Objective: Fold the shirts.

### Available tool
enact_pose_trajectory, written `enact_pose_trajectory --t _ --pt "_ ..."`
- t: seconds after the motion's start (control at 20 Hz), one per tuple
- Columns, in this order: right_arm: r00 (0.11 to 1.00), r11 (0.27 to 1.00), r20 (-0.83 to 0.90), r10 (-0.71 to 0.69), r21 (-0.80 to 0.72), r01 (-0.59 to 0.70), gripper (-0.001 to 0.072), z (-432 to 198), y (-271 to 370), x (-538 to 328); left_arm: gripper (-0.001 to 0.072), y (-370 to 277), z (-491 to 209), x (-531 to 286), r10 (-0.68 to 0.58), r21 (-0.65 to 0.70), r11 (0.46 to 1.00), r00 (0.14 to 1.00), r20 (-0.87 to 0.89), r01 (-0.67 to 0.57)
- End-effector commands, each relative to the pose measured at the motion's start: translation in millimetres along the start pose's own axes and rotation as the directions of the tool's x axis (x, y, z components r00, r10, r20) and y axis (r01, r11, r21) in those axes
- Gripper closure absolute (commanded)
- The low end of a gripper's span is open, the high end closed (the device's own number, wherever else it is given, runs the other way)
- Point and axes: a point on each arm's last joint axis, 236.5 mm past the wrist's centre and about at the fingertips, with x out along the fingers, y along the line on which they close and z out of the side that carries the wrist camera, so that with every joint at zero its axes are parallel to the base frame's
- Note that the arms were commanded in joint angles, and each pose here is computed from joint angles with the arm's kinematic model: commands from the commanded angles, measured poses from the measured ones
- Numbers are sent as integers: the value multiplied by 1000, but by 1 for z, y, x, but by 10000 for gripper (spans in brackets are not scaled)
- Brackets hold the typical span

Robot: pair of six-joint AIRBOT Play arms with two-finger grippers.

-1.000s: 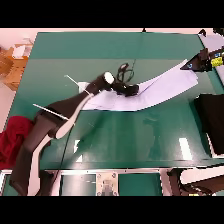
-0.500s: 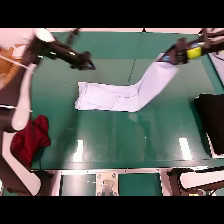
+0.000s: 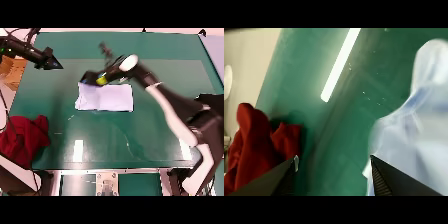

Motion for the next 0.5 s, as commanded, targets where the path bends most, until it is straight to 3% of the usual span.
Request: enact_pose_trajectory --t 0.0,0.25,0.45 --pt "998 998 66 -22 55 18 196 0 -22 38 679 14 -3 -9 30 18 999 1000 -1 -30" --pt "993 975 69 -101 203 85 202 68 -108 -128 679 16 -1 -9 36 45 998 999 9 -37" --pt "960 883 -77 -269 378 278 200 26 -212 -213 679 18 1 -9 43 43 998 999 15 -44"
